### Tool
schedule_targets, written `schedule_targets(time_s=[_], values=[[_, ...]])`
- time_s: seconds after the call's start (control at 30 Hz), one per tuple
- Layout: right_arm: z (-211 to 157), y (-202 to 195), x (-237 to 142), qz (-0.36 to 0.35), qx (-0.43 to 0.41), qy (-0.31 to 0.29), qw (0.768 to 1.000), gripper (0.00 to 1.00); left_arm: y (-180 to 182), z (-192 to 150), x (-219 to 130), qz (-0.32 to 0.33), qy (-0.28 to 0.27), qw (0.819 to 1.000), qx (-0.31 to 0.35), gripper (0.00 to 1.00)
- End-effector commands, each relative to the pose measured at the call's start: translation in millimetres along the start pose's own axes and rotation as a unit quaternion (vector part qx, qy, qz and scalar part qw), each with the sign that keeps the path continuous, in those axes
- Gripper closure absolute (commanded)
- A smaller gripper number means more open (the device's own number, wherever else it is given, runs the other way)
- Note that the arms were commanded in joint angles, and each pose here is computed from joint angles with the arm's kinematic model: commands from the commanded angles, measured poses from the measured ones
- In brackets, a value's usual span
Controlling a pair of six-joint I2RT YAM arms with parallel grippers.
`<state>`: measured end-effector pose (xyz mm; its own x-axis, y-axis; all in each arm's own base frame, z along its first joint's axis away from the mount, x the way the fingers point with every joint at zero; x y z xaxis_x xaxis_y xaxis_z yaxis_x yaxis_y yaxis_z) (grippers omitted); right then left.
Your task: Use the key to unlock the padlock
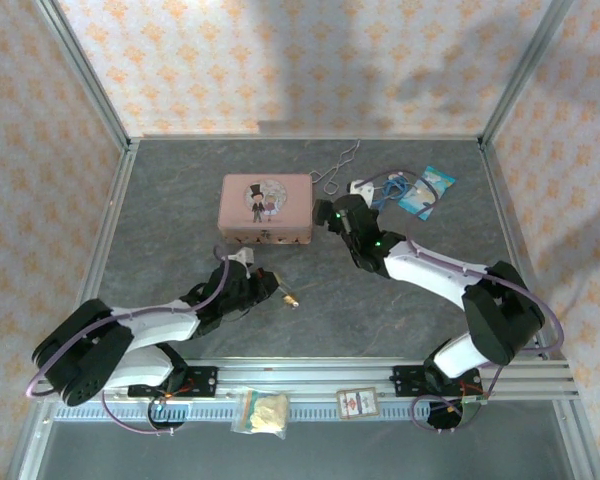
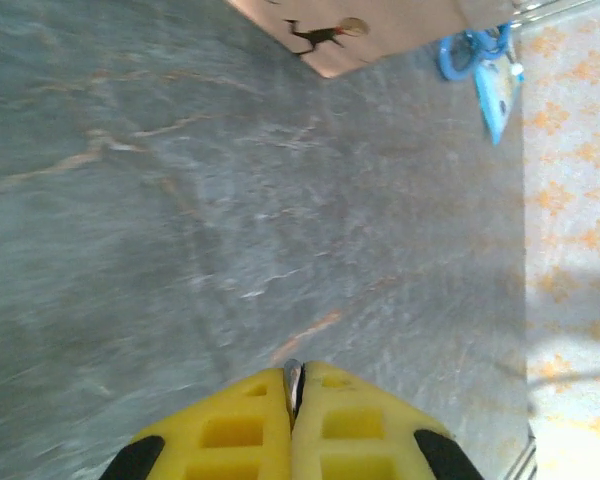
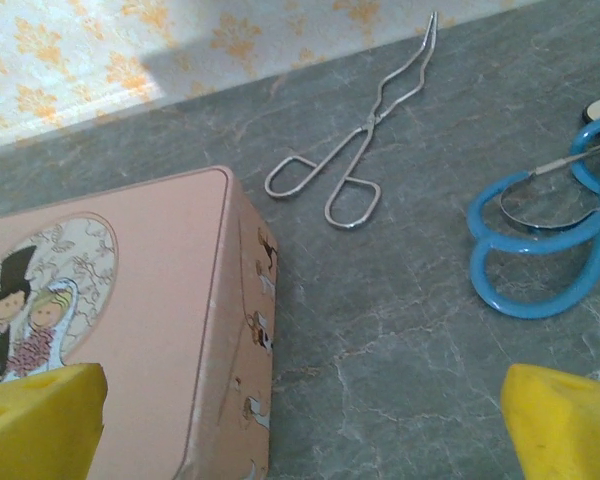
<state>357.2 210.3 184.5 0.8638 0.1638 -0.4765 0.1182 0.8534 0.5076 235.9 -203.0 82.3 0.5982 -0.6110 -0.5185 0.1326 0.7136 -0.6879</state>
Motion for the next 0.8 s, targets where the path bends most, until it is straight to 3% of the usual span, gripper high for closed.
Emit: schedule_targets(time_s=[0.0, 0.2, 0.3, 0.57, 0.77], values=[[11.3, -1.1, -6.8, -0.001, 0.002, -0.024, 1.0, 0.0, -19.4, 3.4, 7.7, -0.049, -0.009, 0.999, -0.01, 1.0], [8.8, -9.6, -8.0, -0.011, -0.006, -0.031, 0.999, 0.0, 10.3, -13.5, 17.3, 0.002, 0.006, 1.0, -0.028, 1.0], [9.3, -13.8, -8.4, -0.017, -0.011, -0.039, 0.999, 0.0, 13.5, -13.6, 20.2, 0.011, 0.006, 1.0, -0.026, 0.95], [14.3, -32.3, -2.0, -0.048, -0.024, -0.047, 0.997, 0.0, 6.6, 4.8, 18.2, 0.038, -0.014, 0.999, -0.001, 0.45], [44.1, -70.9, -5.4, -0.082, -0.018, -0.078, 0.993, 0.0, 7.5, 48.0, -8.3, 0.097, -0.078, 0.991, 0.046, 0.27]])
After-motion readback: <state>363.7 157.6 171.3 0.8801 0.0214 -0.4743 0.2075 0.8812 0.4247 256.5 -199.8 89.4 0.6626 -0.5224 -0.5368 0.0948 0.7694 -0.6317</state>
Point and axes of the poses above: each hand's point on the last joint's axis, 136 mm out from that joint toward the fingers, its own x axis out along the fingers, its own y axis along the line the jaws close on, z = x × y, the point moved 3 cm from there along -x, back along the fingers, and after that the axes turned 15 degrees about x, right-handed, at the moved point
